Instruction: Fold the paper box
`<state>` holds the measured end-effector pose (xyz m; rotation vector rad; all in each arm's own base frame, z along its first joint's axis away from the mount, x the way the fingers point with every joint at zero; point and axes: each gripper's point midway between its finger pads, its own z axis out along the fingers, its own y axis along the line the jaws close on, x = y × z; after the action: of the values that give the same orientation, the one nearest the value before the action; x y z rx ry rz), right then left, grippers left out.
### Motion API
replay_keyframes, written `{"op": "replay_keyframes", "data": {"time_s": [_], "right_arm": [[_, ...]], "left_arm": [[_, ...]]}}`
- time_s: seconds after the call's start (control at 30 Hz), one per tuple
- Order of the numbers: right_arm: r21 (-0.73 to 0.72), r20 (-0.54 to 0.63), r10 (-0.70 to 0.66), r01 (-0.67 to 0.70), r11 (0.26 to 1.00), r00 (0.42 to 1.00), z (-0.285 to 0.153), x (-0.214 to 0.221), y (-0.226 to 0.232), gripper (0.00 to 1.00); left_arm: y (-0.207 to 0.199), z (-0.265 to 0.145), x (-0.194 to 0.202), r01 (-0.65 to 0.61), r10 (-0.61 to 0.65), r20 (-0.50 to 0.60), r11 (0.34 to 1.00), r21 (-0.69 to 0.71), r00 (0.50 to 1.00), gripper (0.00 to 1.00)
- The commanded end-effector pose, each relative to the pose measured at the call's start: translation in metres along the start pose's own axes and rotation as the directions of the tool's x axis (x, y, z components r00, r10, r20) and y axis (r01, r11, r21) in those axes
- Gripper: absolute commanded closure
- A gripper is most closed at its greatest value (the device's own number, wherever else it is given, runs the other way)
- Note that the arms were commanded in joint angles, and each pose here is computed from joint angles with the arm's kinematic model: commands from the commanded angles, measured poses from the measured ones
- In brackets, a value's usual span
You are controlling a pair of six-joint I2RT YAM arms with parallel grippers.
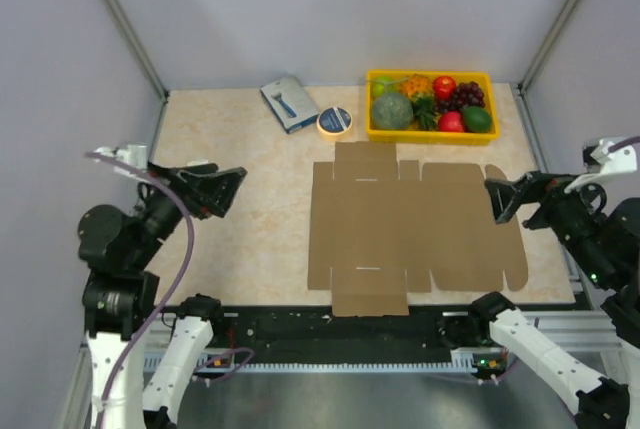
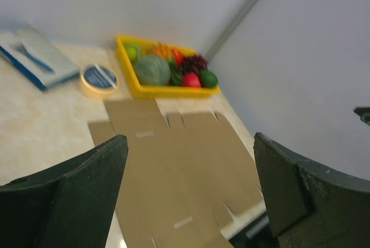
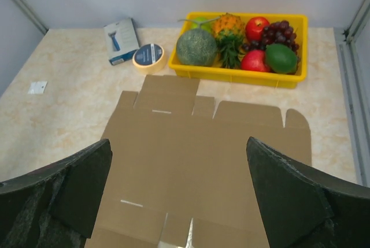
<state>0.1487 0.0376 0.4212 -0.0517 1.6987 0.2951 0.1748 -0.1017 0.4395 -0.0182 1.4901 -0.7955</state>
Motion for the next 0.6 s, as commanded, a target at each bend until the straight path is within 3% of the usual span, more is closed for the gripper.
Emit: {"op": "replay_keyframes", "data": {"time_s": [0.0,0.13,0.17,0.2,0.33,0.57], "right_arm": [[-0.049,-0.132,0.014,-0.021,0.999,0.991,0.025,0.029,0.016,0.01],[-0.242,-0.120,0.035,-0.064,0.968,0.992,0.037,0.038,0.053,0.01],[-0.264,-0.112,0.065,-0.093,0.960,0.992,0.037,0.040,0.058,0.01],[-0.259,-0.089,0.097,-0.117,0.959,0.991,0.034,0.038,0.056,0.01],[-0.253,-0.118,0.115,-0.142,0.957,0.986,0.041,0.051,0.057,0.01],[-0.341,-0.195,0.122,-0.183,0.922,0.973,0.036,0.060,0.076,0.01]], "left_arm": [[-0.002,0.024,0.072,0.287,-0.249,-0.239,0.947,0.142,0.938,0.07],[0.023,0.030,0.134,0.312,-0.285,-0.329,0.949,0.033,0.900,0.08],[0.017,0.028,0.164,0.328,-0.286,-0.408,0.944,0.036,0.867,0.07],[0.021,0.031,0.176,0.336,-0.308,-0.410,0.942,-0.003,0.858,0.07],[-0.003,0.024,0.259,0.401,-0.337,-0.571,0.916,-0.015,0.749,0.11],[-0.009,0.007,0.348,0.337,-0.369,-0.631,0.925,-0.177,0.682,0.15]]}}
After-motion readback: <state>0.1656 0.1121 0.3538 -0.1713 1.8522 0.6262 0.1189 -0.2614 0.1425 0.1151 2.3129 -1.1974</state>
